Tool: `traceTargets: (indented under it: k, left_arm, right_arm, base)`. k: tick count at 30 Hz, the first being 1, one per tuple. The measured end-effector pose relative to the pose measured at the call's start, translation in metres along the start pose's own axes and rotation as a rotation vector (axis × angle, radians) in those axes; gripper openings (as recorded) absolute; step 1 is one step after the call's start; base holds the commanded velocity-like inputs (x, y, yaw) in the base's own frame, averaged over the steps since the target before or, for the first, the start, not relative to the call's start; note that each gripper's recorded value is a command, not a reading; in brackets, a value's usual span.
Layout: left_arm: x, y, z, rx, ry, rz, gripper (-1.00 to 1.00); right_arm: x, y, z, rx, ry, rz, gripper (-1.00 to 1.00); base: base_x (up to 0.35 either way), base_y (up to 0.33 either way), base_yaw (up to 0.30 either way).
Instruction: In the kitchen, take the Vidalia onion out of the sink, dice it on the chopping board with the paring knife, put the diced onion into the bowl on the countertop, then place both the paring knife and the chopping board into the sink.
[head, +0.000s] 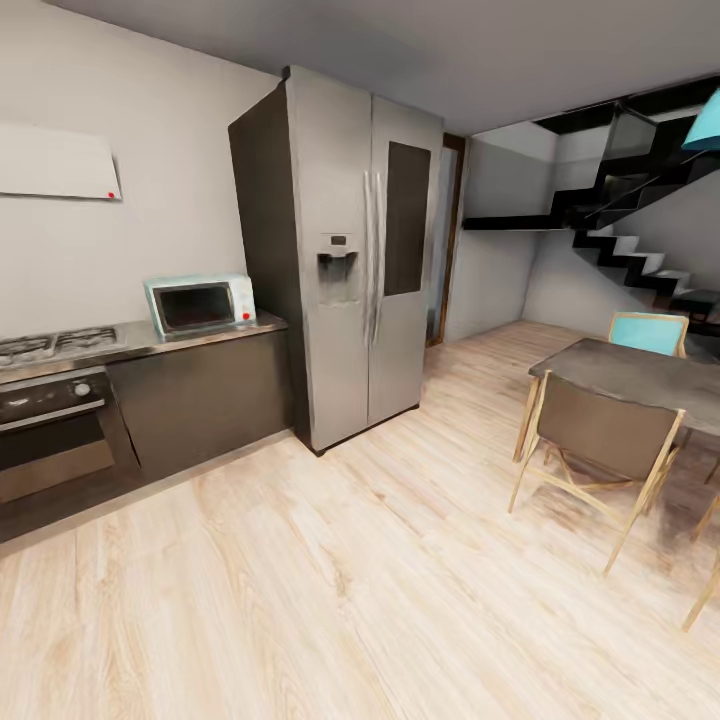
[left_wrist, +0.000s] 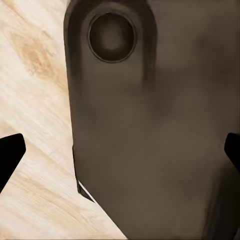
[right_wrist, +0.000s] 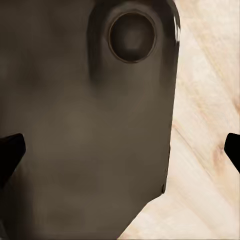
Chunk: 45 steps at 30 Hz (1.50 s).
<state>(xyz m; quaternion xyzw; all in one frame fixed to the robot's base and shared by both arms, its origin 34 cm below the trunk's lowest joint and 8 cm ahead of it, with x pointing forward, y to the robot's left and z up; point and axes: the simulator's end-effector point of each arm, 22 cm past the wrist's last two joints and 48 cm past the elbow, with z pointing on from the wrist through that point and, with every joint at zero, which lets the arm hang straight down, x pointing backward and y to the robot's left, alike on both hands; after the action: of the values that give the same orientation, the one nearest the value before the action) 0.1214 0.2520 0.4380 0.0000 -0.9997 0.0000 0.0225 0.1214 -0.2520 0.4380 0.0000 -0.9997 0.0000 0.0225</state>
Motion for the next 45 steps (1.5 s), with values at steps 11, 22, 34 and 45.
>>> traceTargets:
  k: [11, 22, 34, 45]
  left_arm:
    - [0.032, -0.036, -0.002, 0.049, 0.097, 0.028, 1.0]
    - [-0.004, -0.035, -0.001, 0.047, 0.001, 0.023, 1.0]
    - [-0.061, -0.017, -0.004, 0.02, -0.121, 0.018, 1.0]
    - [-0.219, -0.005, -0.059, 0.004, -0.653, 0.015, 1.0]
  right_arm:
    - [0.028, 0.035, -0.001, -0.052, 0.023, -0.016, 1.0]
    - [-0.008, 0.032, -0.002, -0.046, -0.07, -0.01, 1.0]
    - [-0.065, 0.032, -0.009, -0.043, -0.186, -0.008, 1.0]
    - [-0.286, 0.031, -0.11, -0.046, -0.7, -0.001, 1.0]
  base:
    - [0.0, 0.0, 0.0]
    - [0.0, 0.0, 0.024]
    - [0.0, 0.0, 0.201]
    - [0.0, 0.0, 0.221]
